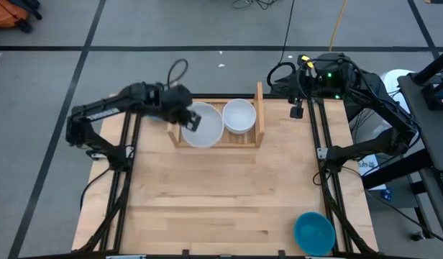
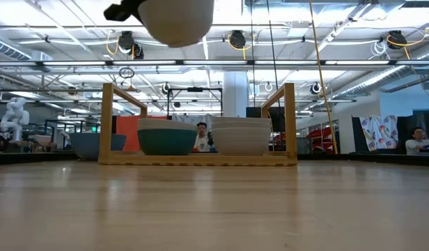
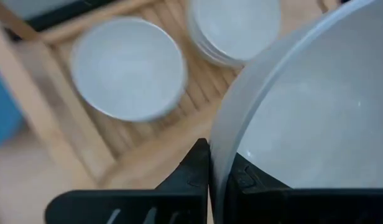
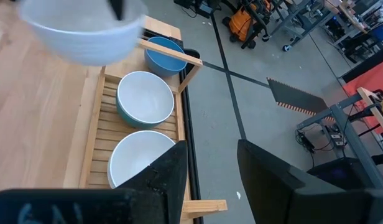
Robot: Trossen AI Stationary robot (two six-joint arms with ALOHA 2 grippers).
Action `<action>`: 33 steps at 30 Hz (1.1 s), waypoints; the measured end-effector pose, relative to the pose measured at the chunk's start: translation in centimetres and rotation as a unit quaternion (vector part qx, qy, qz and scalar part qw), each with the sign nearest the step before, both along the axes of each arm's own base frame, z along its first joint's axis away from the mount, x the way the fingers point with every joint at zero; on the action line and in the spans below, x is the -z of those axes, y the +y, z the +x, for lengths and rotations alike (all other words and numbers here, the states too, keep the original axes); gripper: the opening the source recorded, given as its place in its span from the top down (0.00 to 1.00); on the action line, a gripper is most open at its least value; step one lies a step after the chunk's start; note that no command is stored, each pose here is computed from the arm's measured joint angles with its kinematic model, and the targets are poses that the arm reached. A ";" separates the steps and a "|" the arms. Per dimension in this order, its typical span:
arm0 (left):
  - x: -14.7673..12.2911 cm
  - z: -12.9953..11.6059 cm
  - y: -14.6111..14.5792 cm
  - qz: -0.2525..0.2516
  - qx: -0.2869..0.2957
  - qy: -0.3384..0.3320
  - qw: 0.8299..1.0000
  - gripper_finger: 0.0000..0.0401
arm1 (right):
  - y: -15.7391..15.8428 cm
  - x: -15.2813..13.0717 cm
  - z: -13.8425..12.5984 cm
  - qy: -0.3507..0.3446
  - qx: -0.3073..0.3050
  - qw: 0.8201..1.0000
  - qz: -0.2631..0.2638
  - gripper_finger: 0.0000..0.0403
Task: Place and stack bowls onto a shelf
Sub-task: Stack the white bowl on top of the white bowl on the shelf
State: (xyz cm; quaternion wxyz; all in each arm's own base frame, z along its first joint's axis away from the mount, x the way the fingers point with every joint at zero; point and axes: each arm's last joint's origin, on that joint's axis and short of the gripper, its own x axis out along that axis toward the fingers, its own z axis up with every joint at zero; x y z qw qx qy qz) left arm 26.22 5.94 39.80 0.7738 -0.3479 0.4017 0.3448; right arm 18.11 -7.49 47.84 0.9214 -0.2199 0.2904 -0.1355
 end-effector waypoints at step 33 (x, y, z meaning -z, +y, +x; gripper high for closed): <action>10.0 0.9 17.4 -0.056 0.065 0.155 0.984 0.99 | 0.0 0.0 0.0 -0.009 0.013 1.000 0.017 0.66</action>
